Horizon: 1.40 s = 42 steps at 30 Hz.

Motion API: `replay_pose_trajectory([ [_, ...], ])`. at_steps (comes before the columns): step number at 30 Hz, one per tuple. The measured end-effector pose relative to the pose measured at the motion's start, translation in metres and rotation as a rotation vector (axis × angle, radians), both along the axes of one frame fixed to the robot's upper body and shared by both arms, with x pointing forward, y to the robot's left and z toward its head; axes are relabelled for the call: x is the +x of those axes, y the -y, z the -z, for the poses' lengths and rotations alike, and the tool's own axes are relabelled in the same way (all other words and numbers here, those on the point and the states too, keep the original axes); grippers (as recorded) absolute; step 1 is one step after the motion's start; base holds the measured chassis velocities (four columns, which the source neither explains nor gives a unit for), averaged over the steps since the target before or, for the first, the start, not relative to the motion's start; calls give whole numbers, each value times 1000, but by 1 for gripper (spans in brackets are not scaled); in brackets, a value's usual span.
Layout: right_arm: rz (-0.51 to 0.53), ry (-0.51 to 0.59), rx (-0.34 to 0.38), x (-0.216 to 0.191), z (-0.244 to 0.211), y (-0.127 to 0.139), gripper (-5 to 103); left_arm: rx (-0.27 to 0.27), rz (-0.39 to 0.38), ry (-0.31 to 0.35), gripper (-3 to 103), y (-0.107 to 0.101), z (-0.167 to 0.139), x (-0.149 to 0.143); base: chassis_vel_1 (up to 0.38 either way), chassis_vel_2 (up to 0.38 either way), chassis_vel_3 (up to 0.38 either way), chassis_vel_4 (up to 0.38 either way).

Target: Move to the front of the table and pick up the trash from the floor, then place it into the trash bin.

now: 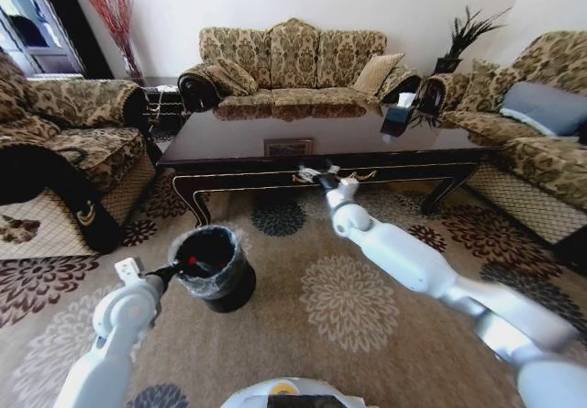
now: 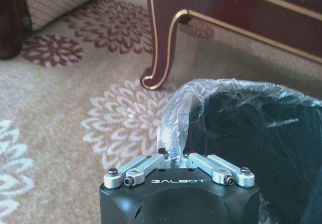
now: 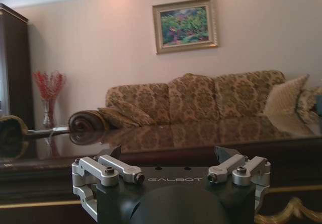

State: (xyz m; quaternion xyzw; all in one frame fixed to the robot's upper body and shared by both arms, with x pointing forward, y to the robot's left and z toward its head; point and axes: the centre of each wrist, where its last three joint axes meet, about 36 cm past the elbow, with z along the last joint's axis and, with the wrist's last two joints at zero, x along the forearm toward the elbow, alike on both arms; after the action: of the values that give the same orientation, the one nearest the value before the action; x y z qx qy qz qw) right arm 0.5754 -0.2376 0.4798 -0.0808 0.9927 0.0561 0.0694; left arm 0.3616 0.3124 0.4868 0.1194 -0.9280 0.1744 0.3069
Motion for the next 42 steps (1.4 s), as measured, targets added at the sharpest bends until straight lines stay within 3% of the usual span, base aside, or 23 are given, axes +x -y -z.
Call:
replay_pose_trajectory([
  [7, 101, -20, 1, -23, 38, 45, 100, 45, 33, -36, 3, 16, 29, 6, 0, 0, 0, 0],
  [10, 125, -20, -2, -35, 52, 63, 100, 107, 49, -8, 3, 18, 37, 9, 0, 0, 0, 0],
  [16, 121, -42, 19, -67, 67, 66, 100, 163, 84, 11, 3, 23, 53, 10, 0, 0, 0, 0],
  [26, 95, -57, -33, -92, 91, 59, 100, 168, 93, 11, 3, 25, 55, 15, 0, 0, 0, 0],
  [30, 97, -58, -38, -92, 93, 60, 100, 145, 78, -17, 0, 25, 60, 15, 0, 0, 0, 0],
  [36, 97, -53, -42, -94, 92, 64, 100, 131, 50, -31, 26, 21, 56, 11, 0, 0, 0, 0],
  [38, 97, -53, -43, -94, 92, 64, 100, 135, 47, -31, 26, 21, 55, 10, 0, 0, 0, 0],
  [42, 122, -46, -39, -96, 91, 77, 100, 167, 30, 21, 47, 20, 38, -11, 0, 0, 0, 0],
])
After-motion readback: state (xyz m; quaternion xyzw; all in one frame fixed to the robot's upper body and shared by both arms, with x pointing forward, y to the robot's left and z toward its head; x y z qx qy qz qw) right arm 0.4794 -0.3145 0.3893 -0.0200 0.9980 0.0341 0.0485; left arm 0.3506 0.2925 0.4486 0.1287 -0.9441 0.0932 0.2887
